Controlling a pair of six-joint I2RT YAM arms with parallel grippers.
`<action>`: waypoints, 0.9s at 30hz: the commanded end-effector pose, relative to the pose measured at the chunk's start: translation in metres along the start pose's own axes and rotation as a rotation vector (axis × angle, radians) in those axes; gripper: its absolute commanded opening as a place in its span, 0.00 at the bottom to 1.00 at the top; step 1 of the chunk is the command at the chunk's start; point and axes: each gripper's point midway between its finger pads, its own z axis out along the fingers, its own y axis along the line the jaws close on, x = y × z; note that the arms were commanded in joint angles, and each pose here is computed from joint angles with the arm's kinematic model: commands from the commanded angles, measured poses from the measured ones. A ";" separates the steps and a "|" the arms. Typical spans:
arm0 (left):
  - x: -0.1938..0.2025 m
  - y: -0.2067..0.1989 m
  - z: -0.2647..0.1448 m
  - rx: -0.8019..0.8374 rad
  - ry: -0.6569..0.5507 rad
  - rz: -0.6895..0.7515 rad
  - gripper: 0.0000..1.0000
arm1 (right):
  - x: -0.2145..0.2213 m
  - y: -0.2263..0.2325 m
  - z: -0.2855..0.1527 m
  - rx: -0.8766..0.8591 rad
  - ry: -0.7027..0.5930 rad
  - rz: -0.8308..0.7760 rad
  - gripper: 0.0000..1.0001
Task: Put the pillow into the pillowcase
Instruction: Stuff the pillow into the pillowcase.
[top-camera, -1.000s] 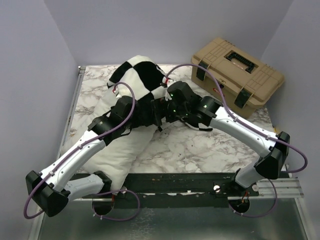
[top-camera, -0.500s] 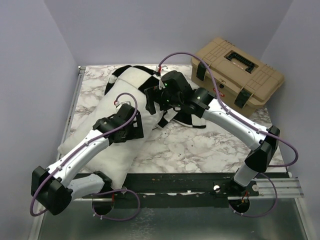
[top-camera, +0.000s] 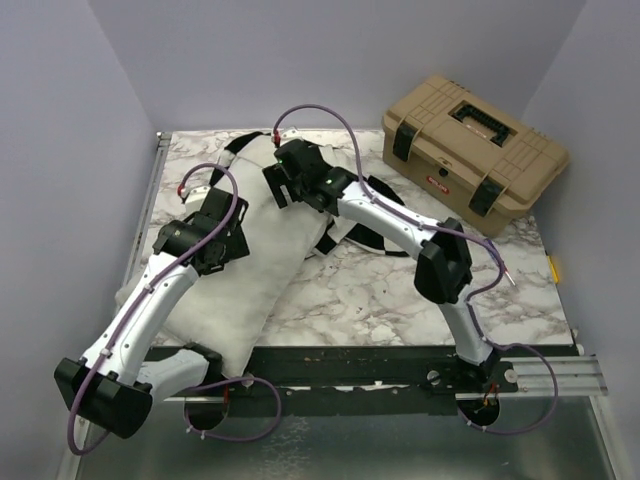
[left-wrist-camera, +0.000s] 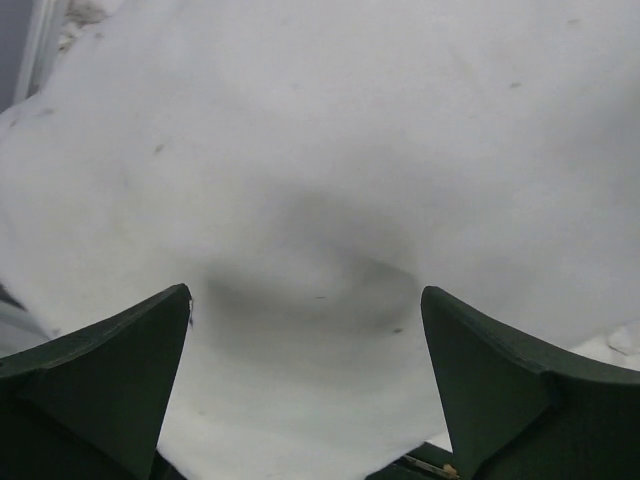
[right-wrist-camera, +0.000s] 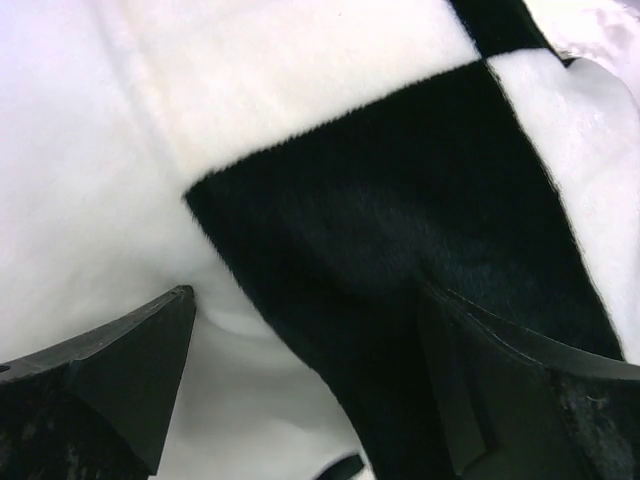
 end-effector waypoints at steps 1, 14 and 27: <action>0.028 0.058 0.005 -0.200 0.075 -0.004 0.99 | -0.026 -0.039 0.026 0.227 -0.076 -0.004 0.94; 0.014 -0.047 0.037 0.407 0.045 -0.221 0.00 | -0.044 0.013 -0.023 -0.440 -0.077 0.086 0.00; -0.089 -0.137 -0.040 0.781 -0.182 -0.328 0.00 | -0.019 0.100 -0.232 -1.425 0.040 0.351 0.00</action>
